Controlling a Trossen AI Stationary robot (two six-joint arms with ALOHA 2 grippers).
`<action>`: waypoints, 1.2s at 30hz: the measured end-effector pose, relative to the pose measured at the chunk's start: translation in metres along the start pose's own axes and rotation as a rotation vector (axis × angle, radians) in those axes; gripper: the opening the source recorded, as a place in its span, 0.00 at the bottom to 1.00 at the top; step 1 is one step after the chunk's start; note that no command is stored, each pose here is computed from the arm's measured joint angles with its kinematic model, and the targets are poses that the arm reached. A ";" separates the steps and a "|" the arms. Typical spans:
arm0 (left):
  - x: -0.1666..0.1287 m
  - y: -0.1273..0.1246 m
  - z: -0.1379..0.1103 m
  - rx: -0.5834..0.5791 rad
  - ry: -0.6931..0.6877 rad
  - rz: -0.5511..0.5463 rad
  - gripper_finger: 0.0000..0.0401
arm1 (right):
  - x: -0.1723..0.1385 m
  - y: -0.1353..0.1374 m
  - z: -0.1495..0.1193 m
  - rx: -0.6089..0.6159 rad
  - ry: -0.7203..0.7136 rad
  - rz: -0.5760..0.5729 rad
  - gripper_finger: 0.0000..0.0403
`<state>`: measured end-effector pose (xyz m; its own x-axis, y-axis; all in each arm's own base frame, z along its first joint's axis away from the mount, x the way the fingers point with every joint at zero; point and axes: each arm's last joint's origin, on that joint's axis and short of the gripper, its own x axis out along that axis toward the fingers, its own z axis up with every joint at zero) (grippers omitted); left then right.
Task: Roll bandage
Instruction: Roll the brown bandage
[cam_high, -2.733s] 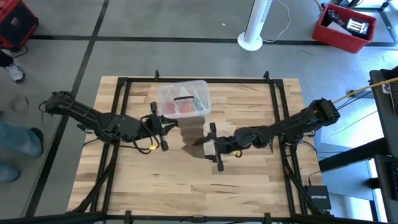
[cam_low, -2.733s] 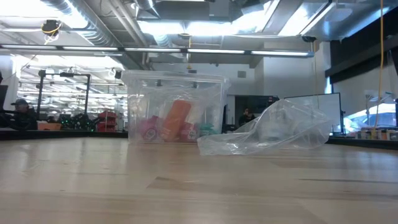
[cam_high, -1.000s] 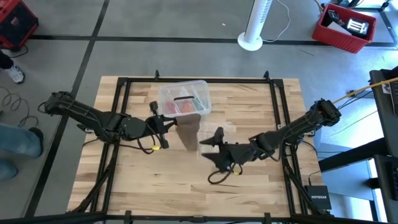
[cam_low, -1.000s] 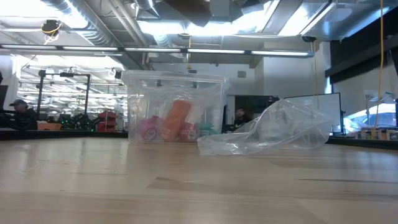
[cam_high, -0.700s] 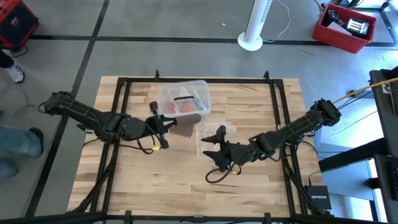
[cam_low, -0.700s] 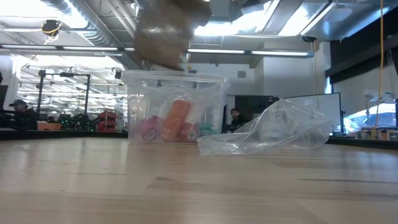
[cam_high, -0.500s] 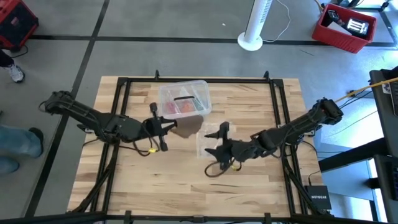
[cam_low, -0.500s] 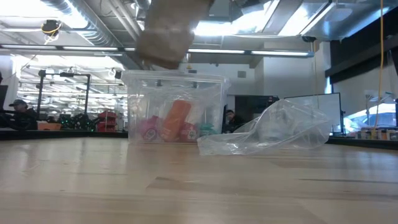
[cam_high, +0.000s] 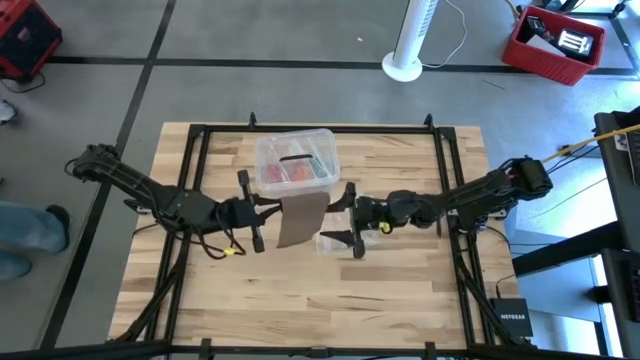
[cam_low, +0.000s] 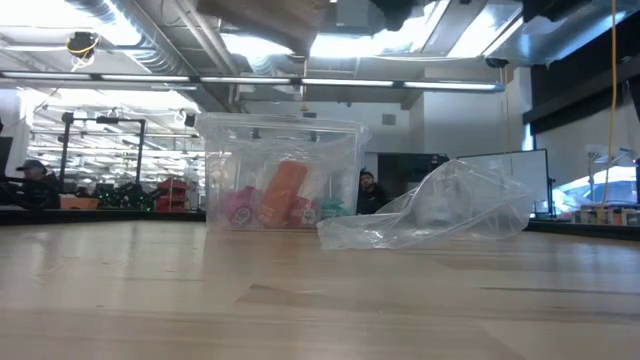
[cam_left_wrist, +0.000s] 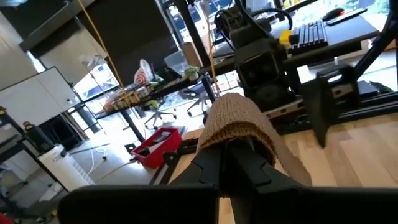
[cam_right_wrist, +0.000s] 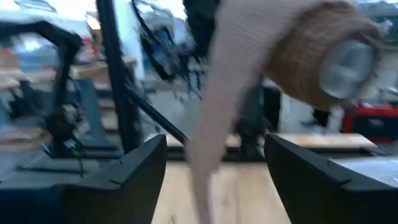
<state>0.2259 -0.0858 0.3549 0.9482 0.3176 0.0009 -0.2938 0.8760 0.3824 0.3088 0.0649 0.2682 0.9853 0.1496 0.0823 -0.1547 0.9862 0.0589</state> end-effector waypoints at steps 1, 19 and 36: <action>0.000 0.000 0.000 0.000 -0.001 0.001 0.00 | 0.003 0.001 -0.001 0.003 -0.018 0.008 0.68; 0.000 0.004 0.008 -0.048 -0.070 0.032 0.00 | 0.021 0.000 -0.021 -0.155 -0.045 -0.014 0.02; -0.009 -0.010 0.014 -0.196 -0.169 -0.233 0.00 | 0.018 -0.018 -0.015 -0.548 0.011 -0.354 0.02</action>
<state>0.2225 -0.1023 0.3645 0.9944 0.0504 0.0934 -0.0688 0.9762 0.2059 0.3310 0.0506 0.2535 0.9710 -0.1931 0.1412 0.2361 0.8685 -0.4358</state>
